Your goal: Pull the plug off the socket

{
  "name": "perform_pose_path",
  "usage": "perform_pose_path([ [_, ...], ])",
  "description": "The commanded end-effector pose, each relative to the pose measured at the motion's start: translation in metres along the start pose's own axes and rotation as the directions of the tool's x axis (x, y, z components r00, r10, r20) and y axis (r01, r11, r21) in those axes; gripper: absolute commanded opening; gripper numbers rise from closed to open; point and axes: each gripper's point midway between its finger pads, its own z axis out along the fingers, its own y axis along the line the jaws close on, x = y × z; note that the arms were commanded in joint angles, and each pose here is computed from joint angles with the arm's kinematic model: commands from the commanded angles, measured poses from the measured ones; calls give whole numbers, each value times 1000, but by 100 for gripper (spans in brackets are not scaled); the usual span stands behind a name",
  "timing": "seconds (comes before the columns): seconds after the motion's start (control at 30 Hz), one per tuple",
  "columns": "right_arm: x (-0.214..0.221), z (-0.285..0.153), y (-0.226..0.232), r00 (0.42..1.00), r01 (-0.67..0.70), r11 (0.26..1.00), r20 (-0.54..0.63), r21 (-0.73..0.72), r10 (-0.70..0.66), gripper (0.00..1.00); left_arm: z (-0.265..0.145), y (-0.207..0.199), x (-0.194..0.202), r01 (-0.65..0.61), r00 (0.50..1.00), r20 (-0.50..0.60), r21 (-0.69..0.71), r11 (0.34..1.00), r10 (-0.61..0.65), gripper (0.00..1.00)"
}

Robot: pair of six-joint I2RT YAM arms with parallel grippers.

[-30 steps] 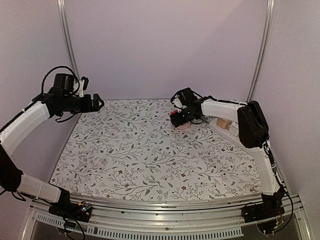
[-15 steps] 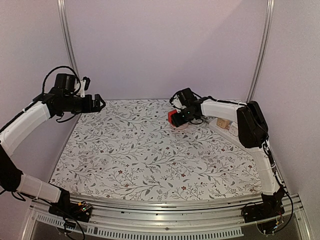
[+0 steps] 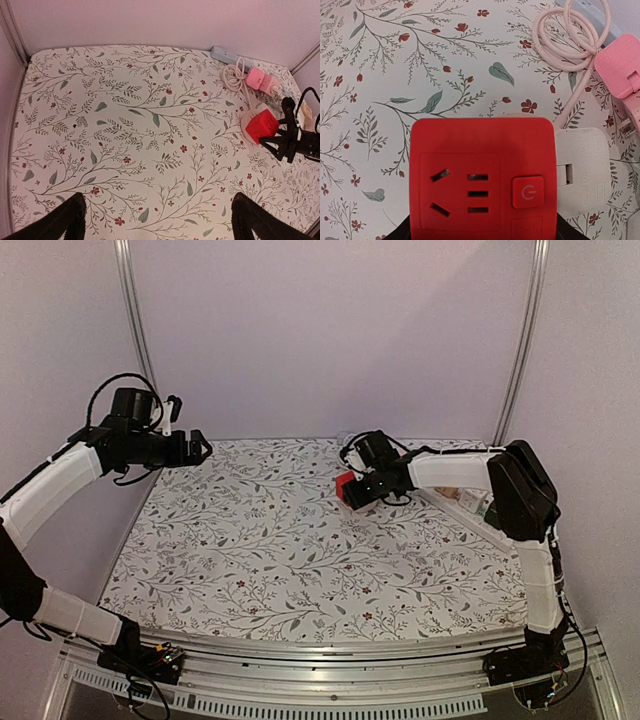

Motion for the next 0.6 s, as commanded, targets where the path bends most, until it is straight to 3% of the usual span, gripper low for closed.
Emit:
perform_pose_path([
  [0.0,-4,-29,30,999,-22,1000,49,-19,23,48,3,-5,4,-11,1000,-22,7,1000,12,99],
  [0.57,22,-71,146,998,-4,991,67,-137,14,48,11,-5,11,-14,998,-53,-2,1000,14,100],
])
